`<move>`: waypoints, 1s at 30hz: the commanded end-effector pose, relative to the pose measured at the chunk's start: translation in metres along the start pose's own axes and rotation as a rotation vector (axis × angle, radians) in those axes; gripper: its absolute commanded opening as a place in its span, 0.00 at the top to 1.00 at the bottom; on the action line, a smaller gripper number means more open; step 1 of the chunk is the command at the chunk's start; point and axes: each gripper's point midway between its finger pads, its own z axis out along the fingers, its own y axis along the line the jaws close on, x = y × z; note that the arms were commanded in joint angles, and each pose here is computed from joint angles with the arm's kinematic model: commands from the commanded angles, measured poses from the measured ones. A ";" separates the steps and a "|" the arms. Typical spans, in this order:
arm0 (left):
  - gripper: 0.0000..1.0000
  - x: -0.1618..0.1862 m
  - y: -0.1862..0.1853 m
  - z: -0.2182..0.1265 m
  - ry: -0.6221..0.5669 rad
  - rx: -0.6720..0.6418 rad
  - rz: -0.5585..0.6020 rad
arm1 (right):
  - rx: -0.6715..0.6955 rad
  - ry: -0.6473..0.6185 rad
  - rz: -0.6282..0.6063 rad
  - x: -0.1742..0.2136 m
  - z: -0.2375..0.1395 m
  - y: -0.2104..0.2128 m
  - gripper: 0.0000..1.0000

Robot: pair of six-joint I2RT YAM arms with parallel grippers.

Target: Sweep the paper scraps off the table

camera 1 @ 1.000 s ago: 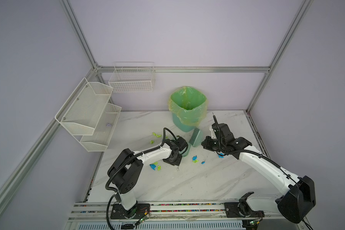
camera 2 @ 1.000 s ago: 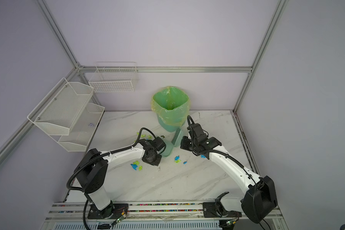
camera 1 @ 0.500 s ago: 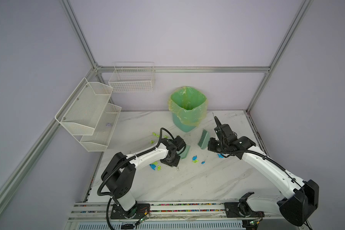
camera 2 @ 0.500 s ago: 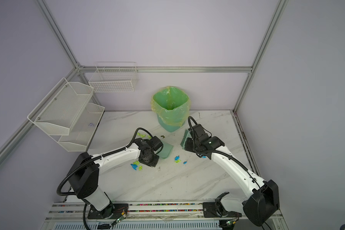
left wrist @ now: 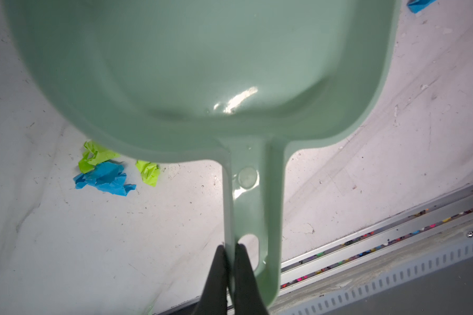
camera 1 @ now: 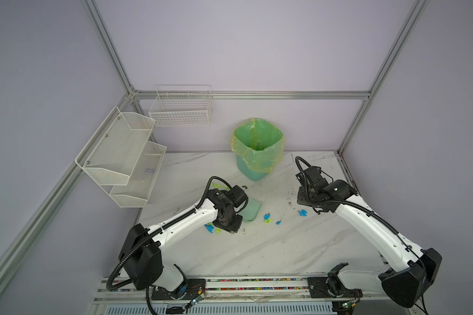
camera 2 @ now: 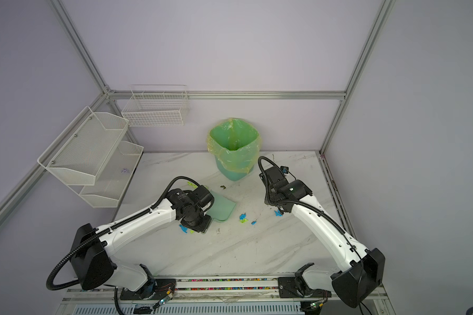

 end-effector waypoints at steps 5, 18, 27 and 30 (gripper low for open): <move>1.00 0.025 -0.011 0.006 0.058 0.098 0.053 | 0.243 0.092 -0.108 0.019 0.001 -0.043 1.00; 1.00 0.035 -0.019 0.007 0.081 0.157 0.086 | 0.237 0.306 -0.201 0.064 0.024 -0.038 1.00; 1.00 0.043 -0.019 0.003 0.110 0.128 0.059 | 0.264 0.352 -0.292 0.067 0.051 -0.025 1.00; 1.00 0.051 -0.016 0.014 0.157 0.074 0.066 | 0.248 0.356 -0.332 0.061 0.060 -0.012 1.00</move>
